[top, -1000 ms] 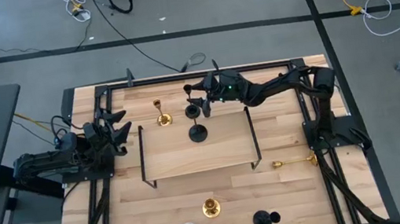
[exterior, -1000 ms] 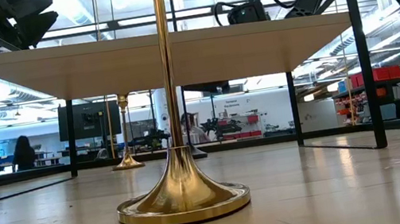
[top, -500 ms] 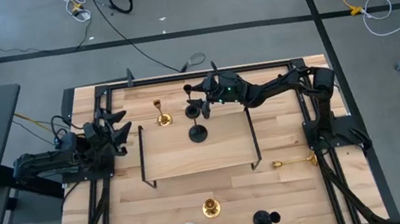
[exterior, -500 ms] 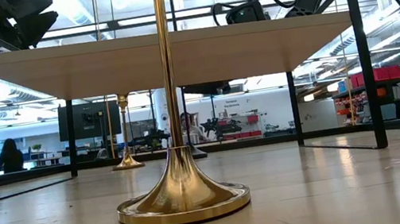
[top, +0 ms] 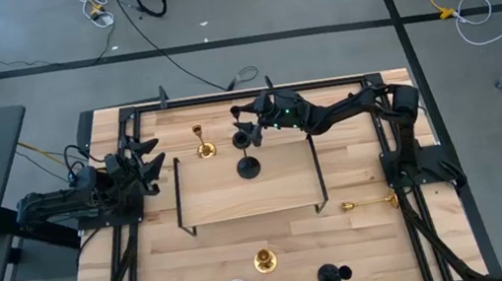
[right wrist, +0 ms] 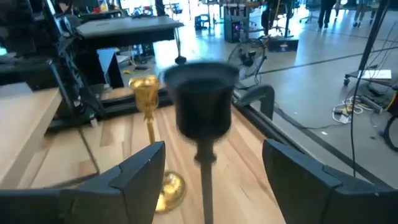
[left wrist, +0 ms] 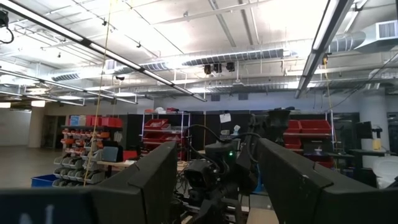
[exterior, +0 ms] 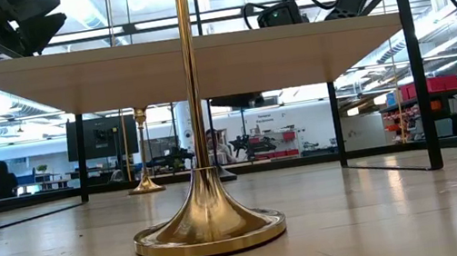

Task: Pick & Place candle stick holders
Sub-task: Put the top black candle holder aligned with the other black candle holder on the shelf

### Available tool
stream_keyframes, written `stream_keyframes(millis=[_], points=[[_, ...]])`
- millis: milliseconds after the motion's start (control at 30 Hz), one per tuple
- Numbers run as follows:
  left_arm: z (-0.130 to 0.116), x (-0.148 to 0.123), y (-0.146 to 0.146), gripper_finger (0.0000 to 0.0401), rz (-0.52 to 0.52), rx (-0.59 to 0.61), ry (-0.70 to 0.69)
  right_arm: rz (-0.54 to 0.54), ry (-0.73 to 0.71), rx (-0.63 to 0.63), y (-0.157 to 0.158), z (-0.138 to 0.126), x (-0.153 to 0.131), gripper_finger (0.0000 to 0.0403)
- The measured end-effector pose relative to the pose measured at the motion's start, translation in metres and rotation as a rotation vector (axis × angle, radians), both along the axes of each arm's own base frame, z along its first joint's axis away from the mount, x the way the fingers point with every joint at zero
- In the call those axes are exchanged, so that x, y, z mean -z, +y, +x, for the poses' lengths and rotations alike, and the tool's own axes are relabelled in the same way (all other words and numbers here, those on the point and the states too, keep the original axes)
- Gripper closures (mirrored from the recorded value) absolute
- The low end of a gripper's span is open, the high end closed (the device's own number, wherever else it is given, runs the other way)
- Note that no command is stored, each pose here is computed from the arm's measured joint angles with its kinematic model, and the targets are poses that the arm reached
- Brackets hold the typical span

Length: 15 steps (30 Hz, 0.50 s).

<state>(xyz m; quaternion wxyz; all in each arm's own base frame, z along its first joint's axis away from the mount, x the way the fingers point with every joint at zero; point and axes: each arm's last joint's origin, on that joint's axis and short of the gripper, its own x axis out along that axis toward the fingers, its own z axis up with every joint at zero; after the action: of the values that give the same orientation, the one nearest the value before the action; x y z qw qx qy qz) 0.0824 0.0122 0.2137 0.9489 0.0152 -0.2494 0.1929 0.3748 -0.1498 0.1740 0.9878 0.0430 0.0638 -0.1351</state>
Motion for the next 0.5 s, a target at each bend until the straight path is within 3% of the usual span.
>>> stream_keyframes(millis=[500], points=[[0.000,0.000,0.000,0.0179,0.001,0.002,0.001,-0.019,0.009,-0.009,-0.002,0.013,0.004,0.0135]])
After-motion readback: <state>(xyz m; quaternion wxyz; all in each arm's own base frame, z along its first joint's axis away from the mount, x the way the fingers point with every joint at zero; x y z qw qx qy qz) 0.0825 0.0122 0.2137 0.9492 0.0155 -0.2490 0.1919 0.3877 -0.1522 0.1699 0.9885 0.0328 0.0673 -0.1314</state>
